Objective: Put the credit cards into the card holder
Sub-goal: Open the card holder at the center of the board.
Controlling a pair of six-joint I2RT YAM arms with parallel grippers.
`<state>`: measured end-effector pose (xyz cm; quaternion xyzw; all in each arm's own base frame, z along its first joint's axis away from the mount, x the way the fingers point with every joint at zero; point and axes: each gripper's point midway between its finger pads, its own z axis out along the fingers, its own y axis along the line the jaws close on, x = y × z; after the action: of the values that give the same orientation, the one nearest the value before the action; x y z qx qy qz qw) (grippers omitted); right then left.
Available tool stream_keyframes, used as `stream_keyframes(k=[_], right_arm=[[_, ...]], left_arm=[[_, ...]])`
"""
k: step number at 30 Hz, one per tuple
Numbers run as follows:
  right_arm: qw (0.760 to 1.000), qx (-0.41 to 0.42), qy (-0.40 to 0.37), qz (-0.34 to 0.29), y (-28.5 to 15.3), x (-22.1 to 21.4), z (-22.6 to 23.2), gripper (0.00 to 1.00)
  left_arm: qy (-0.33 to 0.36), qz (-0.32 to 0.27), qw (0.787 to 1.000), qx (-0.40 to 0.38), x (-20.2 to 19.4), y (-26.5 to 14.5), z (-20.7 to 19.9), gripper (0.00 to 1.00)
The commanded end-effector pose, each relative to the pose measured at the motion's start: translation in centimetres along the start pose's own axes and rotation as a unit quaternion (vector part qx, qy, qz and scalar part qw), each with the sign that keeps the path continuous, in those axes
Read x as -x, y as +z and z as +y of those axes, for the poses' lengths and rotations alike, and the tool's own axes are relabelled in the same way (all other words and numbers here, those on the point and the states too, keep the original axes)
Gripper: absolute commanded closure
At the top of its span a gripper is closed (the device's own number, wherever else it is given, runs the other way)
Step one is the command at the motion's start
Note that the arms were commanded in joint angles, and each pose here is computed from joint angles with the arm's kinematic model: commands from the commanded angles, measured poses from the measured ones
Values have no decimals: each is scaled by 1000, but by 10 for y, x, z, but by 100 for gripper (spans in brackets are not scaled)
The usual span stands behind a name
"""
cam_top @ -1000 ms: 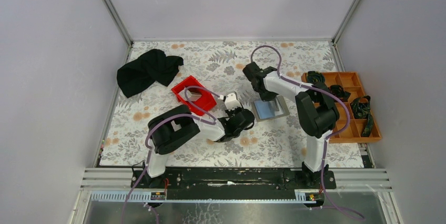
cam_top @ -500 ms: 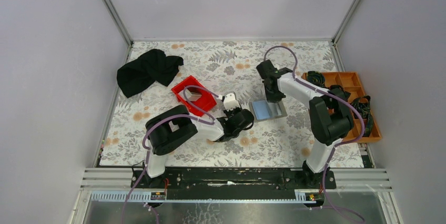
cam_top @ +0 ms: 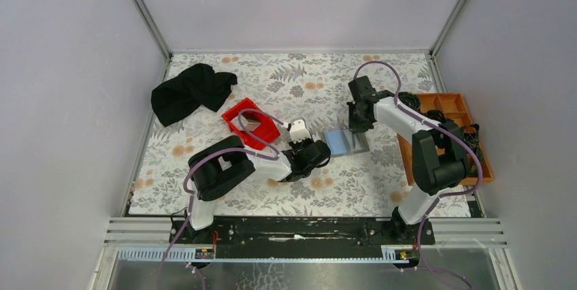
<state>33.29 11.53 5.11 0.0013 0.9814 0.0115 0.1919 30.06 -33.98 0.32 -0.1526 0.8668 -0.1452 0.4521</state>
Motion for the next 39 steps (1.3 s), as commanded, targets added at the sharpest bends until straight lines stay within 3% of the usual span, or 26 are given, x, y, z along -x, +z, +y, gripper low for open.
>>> stream_keyframes(k=[1, 21, 39], right_arm=[[998, 59, 31, -11, -10, 5, 13, 100], [990, 131, 57, -17, -23, 5, 25, 100], [986, 150, 68, 2, -8, 0, 27, 100]], left_arm=[[181, 101, 962, 177, -54, -16, 136, 94], [209, 114, 948, 212, -52, -19, 152, 97], [214, 118, 945, 217, -53, -19, 155, 99]])
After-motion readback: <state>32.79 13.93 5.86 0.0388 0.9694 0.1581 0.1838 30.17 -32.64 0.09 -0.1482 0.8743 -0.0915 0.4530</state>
